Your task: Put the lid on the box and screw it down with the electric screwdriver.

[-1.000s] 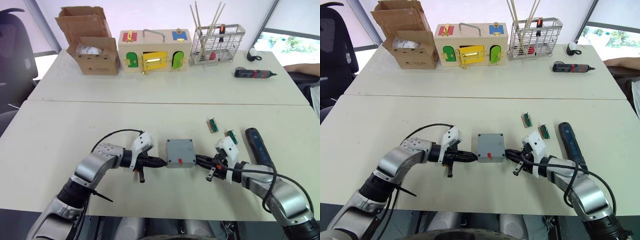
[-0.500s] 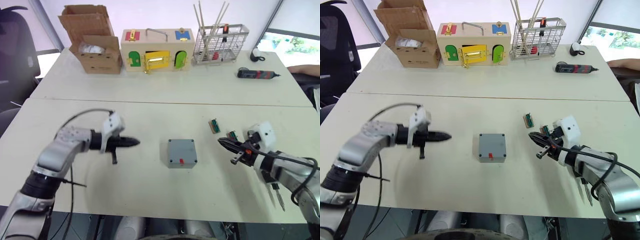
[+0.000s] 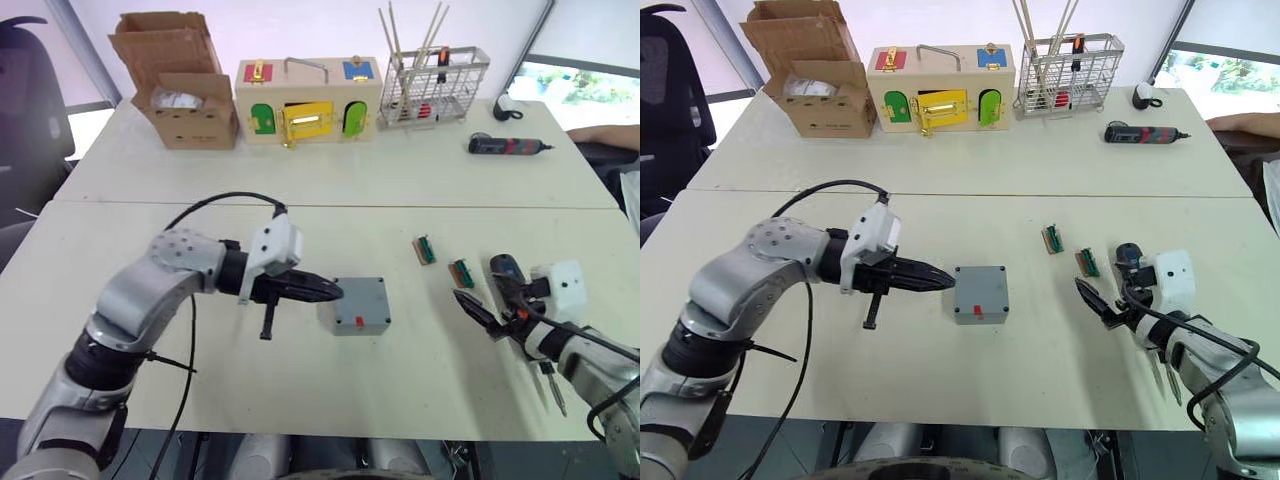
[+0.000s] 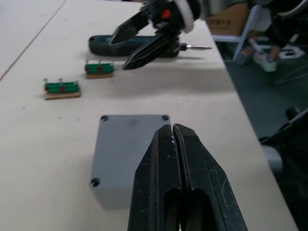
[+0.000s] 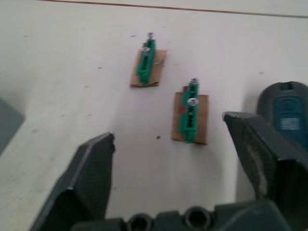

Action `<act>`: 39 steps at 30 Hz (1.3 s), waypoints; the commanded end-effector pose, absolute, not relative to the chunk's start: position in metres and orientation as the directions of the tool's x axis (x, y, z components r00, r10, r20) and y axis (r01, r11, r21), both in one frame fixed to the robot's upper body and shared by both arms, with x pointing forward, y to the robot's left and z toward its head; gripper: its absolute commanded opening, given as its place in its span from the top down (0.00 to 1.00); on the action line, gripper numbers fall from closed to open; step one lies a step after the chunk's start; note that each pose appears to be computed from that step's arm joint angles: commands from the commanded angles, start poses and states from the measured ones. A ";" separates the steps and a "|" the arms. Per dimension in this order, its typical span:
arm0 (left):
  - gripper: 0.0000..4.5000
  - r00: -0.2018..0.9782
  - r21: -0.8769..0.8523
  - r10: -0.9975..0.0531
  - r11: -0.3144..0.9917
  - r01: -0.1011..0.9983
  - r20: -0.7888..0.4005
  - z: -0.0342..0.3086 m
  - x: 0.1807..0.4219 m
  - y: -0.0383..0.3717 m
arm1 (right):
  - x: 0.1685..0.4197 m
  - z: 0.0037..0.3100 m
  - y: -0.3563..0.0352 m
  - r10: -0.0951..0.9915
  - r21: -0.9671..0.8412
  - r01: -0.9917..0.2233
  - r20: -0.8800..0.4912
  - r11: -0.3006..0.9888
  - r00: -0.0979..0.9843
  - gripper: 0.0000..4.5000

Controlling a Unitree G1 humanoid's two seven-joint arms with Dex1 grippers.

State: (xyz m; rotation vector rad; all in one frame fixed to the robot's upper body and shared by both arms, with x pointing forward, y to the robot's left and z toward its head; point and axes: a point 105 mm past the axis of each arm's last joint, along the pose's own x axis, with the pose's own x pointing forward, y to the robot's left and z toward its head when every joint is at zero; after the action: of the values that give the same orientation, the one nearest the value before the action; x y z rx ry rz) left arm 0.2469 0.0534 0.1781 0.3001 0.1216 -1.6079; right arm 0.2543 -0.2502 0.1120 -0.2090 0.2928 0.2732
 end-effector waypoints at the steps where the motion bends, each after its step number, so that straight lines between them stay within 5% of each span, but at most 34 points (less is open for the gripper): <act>1: 1.00 -0.043 0.130 -0.966 -0.079 0.988 -0.255 0.178 0.252 0.044 | 0.263 0.117 -0.253 0.197 -0.159 -0.241 -0.248 0.957 0.949 0.00; 7: 1.00 0.036 0.197 -0.955 -0.024 0.980 -0.294 0.162 0.273 0.040 | 0.274 0.119 -0.249 0.186 -0.104 -0.210 -0.197 0.972 0.962 0.00; 15: 1.00 0.120 0.229 -0.938 0.045 0.972 -0.325 0.147 0.289 0.052 | 0.280 0.114 -0.245 0.197 -0.109 -0.223 -0.209 0.969 0.958 0.49; 27: 1.00 0.205 0.238 -0.921 0.128 0.963 -0.332 0.162 0.320 0.088 | 0.284 0.110 -0.247 0.200 -0.119 -0.232 -0.232 0.965 0.952 0.49; 39: 1.00 0.084 0.187 -0.965 0.037 0.982 -0.247 0.188 0.293 0.067 | 0.286 0.107 -0.247 0.200 -0.110 -0.230 -0.236 0.967 0.951 0.49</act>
State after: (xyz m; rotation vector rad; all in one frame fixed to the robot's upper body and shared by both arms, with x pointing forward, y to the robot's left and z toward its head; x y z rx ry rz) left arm 0.2999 0.0687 0.1794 0.3451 0.0912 -1.4720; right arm 0.2830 -0.2473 0.0983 -0.1317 0.2654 0.2196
